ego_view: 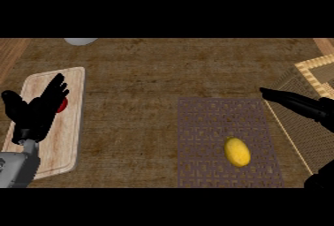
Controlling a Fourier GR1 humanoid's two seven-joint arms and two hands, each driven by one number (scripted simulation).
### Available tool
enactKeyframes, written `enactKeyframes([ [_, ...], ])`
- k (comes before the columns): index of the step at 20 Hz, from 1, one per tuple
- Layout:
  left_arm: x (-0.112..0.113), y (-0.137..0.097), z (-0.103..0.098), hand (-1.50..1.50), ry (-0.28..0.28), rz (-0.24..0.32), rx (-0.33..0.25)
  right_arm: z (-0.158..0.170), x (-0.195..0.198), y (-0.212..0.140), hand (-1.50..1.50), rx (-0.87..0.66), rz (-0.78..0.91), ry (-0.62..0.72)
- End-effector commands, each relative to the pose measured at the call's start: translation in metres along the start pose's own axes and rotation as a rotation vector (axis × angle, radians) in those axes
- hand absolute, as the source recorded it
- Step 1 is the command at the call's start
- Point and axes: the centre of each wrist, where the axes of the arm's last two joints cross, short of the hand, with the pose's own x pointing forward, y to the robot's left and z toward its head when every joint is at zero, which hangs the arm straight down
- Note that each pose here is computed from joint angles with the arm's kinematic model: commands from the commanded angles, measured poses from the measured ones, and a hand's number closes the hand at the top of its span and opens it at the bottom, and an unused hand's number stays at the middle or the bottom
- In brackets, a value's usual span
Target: Pick the lemon from the placemat and place it in the basket
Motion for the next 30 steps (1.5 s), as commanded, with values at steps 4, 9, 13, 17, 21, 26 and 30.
enactKeyframes([
  [4, -0.025, -0.012, 0.006, 0.00, 0.006, -0.012, 0.009, -0.036, -0.026, 0.064, -1.50, -0.066, -0.103, -0.051],
  [9, 0.008, -0.006, -0.023, 0.00, 0.013, 0.014, 0.005, -0.042, -0.033, 0.082, -1.50, 0.016, -0.024, 0.017],
  [13, -0.015, 0.008, -0.006, 0.00, 0.009, -0.005, 0.007, -0.060, -0.049, 0.084, -1.50, 0.075, 0.000, 0.059],
  [17, 0.004, 0.009, 0.009, 0.00, -0.010, 0.002, 0.000, -0.062, -0.058, 0.099, -1.50, 0.088, 0.026, 0.070],
  [21, -0.010, 0.000, 0.010, 0.00, 0.011, 0.008, -0.002, -0.050, -0.047, 0.093, -1.50, 0.096, 0.037, 0.068],
  [26, -0.021, 0.001, -0.004, 0.00, 0.003, -0.007, 0.010, -0.066, -0.072, 0.085, -1.50, 0.101, 0.010, 0.054],
  [30, -0.008, 0.005, -0.004, 0.00, 0.002, -0.017, 0.006, -0.048, -0.083, 0.099, -1.50, 0.133, -0.037, 0.007],
])
